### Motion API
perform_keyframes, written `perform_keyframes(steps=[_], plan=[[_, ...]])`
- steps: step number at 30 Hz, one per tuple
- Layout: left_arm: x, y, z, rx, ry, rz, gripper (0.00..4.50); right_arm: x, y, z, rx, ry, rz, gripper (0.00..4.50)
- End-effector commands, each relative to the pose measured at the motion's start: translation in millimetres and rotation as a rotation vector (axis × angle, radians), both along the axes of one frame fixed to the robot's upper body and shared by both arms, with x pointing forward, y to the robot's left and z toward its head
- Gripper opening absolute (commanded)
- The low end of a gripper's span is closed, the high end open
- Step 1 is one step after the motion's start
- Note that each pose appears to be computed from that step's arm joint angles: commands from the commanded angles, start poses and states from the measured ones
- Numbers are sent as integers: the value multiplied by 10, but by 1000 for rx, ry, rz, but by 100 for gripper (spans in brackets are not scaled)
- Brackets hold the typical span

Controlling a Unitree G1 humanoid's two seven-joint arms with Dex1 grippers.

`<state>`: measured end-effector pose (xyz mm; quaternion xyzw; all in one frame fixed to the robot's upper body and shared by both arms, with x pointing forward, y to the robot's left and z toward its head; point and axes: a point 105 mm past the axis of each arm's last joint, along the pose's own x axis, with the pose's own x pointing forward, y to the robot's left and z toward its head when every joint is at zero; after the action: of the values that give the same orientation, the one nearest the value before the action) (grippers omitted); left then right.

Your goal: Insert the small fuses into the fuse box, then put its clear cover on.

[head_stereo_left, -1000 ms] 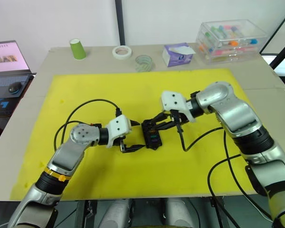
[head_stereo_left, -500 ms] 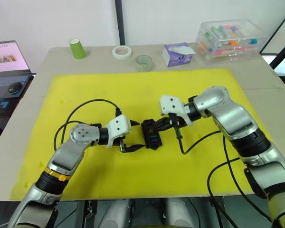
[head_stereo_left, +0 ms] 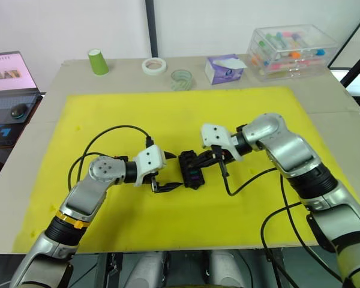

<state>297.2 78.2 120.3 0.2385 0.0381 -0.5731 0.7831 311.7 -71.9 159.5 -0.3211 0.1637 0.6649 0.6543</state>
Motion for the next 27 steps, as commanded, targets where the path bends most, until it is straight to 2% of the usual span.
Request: perform_keyframes(steps=[1,13,19,24,27], plan=[[-7,-21,102,-9,-49,-15,450,-18,-36,-99,-34,16,1,1],[-7,-15,96,-12,-46,-10,450,66,-165,-300,-117,-11,-27,1],[-21,-7,194,-61,-40,-8,450,31,-36,-6,0,-9,-8,1],[-80,80,452,-127,-24,-8,450,-6,-8,396,100,-32,-6,1],[-138,310,646,-147,-10,38,450,9,-111,579,116,-79,-26,1]])
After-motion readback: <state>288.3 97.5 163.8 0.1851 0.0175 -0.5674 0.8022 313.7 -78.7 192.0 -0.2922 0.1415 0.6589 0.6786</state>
